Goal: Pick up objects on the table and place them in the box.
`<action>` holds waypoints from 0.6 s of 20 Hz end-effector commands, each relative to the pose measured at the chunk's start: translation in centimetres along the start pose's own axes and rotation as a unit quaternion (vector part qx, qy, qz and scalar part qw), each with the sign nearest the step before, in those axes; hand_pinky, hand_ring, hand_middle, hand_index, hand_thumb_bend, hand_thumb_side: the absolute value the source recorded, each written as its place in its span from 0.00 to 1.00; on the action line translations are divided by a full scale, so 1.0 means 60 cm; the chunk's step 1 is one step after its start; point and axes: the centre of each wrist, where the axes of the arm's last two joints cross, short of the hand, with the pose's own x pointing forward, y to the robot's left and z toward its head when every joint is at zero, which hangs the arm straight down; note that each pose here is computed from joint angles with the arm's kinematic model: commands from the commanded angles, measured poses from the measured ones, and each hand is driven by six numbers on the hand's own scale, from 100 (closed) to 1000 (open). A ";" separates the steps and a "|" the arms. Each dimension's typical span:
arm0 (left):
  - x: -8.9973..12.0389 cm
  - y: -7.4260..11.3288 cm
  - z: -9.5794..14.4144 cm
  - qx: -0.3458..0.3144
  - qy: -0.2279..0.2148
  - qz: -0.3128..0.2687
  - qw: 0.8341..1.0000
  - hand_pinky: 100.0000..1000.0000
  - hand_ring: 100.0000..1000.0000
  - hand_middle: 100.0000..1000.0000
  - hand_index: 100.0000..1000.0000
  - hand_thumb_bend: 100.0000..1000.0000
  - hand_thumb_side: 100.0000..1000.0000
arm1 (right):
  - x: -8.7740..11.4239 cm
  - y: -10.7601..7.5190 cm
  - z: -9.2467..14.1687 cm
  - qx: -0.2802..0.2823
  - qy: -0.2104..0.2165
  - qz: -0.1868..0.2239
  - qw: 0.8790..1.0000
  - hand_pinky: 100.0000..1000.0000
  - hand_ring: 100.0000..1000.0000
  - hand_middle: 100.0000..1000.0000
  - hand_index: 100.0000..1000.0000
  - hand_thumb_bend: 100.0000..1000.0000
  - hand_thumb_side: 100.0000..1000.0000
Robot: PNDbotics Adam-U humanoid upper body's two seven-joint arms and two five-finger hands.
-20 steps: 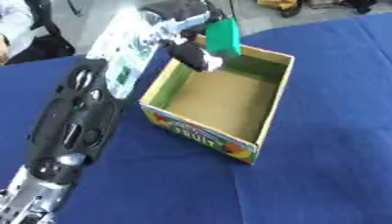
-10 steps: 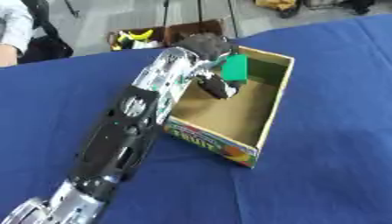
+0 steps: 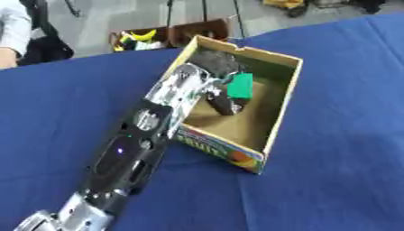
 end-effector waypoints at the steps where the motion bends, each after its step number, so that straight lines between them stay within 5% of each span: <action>1: 0.002 0.011 0.002 0.009 -0.004 -0.008 1.000 0.00 0.35 0.67 0.83 0.00 0.48 | 0.011 -0.006 -0.006 -0.005 -0.015 -0.001 1.000 0.84 0.85 0.63 0.84 0.00 0.91; 4: 0.002 0.008 0.001 0.004 -0.005 -0.014 1.000 0.01 0.42 0.76 0.91 0.00 0.63 | 0.011 -0.006 -0.005 -0.006 -0.014 0.000 1.000 0.84 0.85 0.63 0.84 0.00 0.91; 7: 0.002 0.008 0.002 0.001 0.001 -0.021 1.000 0.19 0.54 0.84 0.97 0.00 0.65 | 0.010 -0.006 -0.004 -0.006 -0.013 0.000 1.000 0.84 0.85 0.63 0.84 0.00 0.91; 12: 0.000 0.009 0.005 -0.009 0.022 -0.047 0.999 0.46 0.74 0.99 1.00 0.44 0.66 | 0.010 -0.006 -0.004 -0.007 -0.013 -0.001 1.000 0.84 0.85 0.63 0.84 0.00 0.91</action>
